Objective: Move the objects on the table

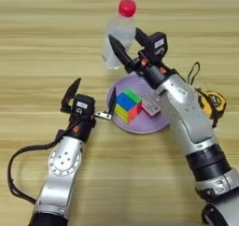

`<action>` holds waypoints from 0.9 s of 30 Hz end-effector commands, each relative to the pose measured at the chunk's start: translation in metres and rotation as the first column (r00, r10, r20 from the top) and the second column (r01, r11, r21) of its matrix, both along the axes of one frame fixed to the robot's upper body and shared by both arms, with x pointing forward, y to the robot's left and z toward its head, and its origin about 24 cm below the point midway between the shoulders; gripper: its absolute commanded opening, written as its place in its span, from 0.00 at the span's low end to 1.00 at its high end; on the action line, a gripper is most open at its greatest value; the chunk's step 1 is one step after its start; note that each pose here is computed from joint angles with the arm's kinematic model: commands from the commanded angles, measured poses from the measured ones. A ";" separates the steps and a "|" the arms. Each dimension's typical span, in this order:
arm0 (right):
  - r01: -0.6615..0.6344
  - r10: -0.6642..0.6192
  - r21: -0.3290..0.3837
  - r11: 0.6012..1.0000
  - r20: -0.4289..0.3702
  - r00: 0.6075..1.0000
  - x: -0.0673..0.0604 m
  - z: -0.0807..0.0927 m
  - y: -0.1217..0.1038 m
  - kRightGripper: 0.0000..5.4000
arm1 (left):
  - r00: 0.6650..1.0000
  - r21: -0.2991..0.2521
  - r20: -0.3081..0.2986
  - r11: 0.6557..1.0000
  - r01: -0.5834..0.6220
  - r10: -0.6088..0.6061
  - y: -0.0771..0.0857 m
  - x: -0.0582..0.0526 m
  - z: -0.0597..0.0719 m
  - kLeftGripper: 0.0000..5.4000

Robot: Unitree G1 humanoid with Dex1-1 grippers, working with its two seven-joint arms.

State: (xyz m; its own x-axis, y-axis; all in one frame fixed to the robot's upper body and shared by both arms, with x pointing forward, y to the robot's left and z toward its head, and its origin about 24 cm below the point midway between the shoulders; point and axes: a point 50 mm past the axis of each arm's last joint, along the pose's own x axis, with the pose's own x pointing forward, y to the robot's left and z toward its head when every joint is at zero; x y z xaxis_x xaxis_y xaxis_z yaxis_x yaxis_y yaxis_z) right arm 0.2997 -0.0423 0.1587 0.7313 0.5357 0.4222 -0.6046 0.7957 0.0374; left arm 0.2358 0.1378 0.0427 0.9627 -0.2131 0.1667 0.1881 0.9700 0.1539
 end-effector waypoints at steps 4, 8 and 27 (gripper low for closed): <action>0.127 -0.128 0.023 0.992 0.089 0.988 0.002 0.023 -0.036 0.55 | 0.996 -0.025 0.005 0.996 -0.089 0.089 0.013 0.003 -0.001 1.00; 0.193 -0.193 0.011 0.981 0.090 0.977 -0.001 0.020 -0.056 0.55 | 0.989 -0.044 0.014 0.988 -0.149 0.149 0.022 0.005 0.001 1.00; 0.573 -0.567 -0.079 0.816 0.082 0.819 -0.017 0.003 -0.157 0.55 | 0.947 -0.098 -0.012 0.943 -0.319 0.320 0.048 0.011 -0.004 1.00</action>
